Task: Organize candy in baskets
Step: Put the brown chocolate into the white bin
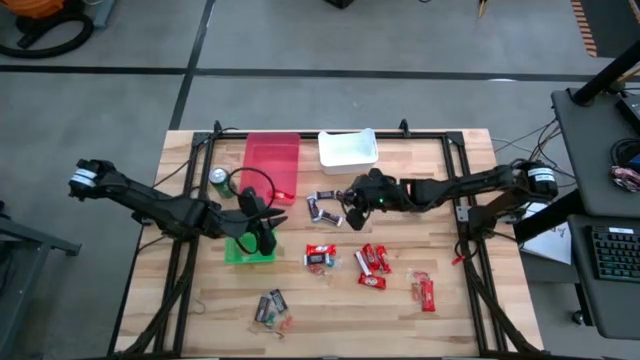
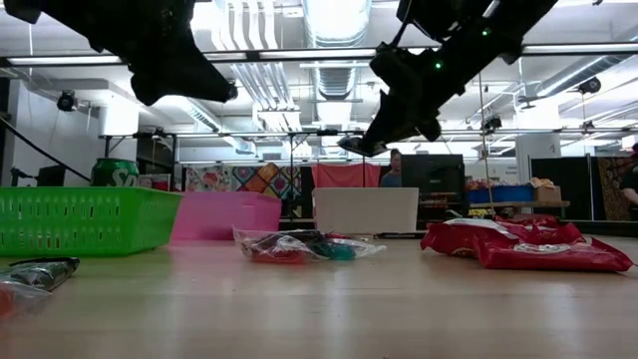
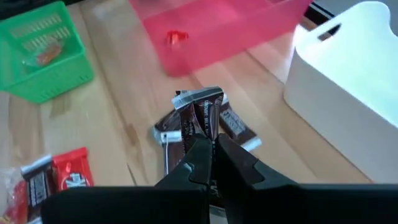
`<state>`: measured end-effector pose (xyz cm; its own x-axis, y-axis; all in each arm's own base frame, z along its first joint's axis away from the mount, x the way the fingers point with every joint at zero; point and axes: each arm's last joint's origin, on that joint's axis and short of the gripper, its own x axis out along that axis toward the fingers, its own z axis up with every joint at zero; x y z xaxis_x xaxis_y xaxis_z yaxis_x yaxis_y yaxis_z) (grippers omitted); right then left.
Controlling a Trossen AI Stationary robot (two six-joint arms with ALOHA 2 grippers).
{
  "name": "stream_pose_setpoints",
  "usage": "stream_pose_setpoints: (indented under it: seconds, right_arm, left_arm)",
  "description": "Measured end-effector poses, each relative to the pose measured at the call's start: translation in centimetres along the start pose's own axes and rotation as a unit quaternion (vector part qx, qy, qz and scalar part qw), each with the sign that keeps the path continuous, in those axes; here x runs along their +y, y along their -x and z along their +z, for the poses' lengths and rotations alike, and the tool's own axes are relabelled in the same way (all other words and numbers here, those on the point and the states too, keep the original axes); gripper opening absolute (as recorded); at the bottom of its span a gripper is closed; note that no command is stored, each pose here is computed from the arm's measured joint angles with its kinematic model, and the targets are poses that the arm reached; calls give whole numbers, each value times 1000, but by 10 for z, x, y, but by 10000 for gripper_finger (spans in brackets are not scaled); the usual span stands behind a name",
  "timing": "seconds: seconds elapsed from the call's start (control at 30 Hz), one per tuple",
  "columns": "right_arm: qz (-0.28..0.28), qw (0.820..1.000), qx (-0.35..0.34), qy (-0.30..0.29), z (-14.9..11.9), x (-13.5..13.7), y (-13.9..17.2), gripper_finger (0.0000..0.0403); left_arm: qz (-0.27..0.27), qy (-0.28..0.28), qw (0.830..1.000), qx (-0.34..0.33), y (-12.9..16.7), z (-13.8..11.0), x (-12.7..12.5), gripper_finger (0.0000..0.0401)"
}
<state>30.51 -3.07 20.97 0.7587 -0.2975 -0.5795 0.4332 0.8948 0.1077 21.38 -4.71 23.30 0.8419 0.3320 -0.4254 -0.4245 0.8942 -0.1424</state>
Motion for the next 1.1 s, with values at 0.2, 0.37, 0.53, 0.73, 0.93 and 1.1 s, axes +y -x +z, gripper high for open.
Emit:
stream_pose_setpoints:
  seconds: [0.2, 0.37, 0.53, 0.73, 0.93, 1.1]
  right_arm:
    - [2, 999, -15, 28, 10, -22, -5, 11]
    - [29, 996, -46, 65, 24, -49, -7, 11]
    - [31, 988, -111, 102, 42, -89, -6, 11]
    - [-49, 973, -186, 125, 60, -142, 2, 11]
    - [-74, 966, -232, 83, 67, -171, 11, 11]
    - [-68, 977, -201, 6, 60, -180, 9, 11]
  left_arm:
    - [5, -22, 1000, 12, -3, -4, -1, 76]
    - [13, -67, 998, -10, 4, 7, 9, 76]
    - [60, -112, 992, -24, 13, 23, 39, 76]
    - [53, -109, 993, -15, 26, 34, 70, 76]
    - [95, 2, 995, -36, 37, 37, 86, 76]
    - [105, 149, 983, -16, 36, 27, 88, 76]
